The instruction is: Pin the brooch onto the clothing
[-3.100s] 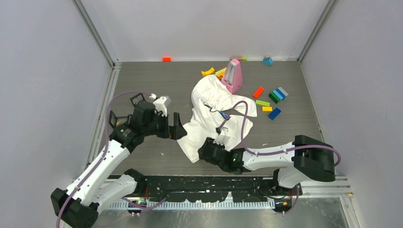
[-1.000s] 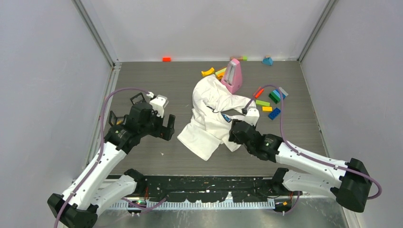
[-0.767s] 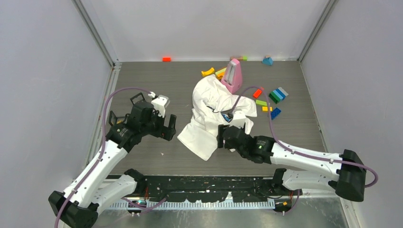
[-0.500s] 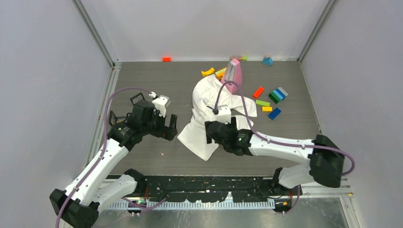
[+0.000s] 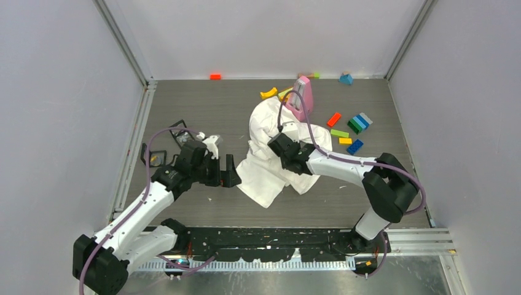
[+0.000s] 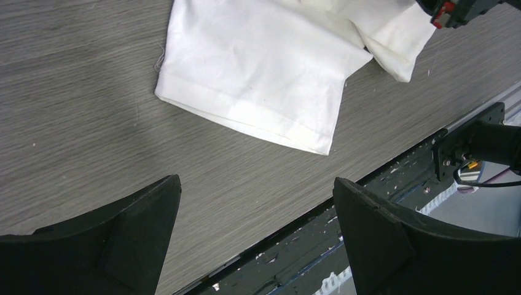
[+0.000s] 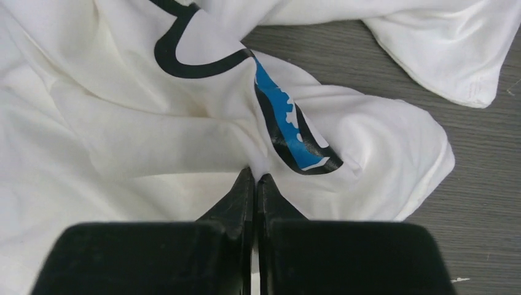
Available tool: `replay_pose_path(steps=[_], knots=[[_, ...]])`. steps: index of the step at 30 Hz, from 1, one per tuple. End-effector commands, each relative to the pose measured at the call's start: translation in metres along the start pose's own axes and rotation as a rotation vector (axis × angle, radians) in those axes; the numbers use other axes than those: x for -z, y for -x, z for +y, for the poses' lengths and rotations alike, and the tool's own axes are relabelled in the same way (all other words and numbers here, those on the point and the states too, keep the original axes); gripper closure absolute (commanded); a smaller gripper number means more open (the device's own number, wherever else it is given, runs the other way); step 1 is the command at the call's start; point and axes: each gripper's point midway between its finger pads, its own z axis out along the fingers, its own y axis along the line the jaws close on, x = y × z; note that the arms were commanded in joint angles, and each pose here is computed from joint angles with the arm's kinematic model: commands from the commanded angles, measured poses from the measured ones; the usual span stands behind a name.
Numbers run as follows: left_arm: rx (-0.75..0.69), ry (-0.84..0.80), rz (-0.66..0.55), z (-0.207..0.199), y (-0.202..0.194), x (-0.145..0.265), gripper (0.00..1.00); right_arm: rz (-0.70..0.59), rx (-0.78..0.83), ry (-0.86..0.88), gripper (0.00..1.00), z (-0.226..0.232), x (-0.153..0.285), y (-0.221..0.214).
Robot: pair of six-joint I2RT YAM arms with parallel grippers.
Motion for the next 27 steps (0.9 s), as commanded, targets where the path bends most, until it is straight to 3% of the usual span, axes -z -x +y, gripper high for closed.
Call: replay_pose_path(steps=[1,9,16,20,27], knots=[[-0.014,-0.064,-0.107,-0.021,0.034,0.008,0.02,-0.154,-0.029,0.045,0.99,-0.004,0.059,0.08],[-0.031,-0.124,-0.161,-0.043,0.07,0.01,0.02,-0.509,-0.053,0.013,1.0,-0.077,0.229,0.229],[-0.121,-0.242,-0.203,-0.069,0.094,0.008,0.02,-0.795,-0.181,0.168,1.0,-0.117,0.36,0.297],[-0.147,-0.317,-0.16,-0.075,0.086,-0.008,0.02,-0.876,-0.223,0.235,1.0,-0.125,0.393,0.308],[-0.106,-0.549,-0.161,-0.113,0.061,-0.037,0.02,-0.91,-0.274,0.257,1.0,-0.131,0.402,0.307]])
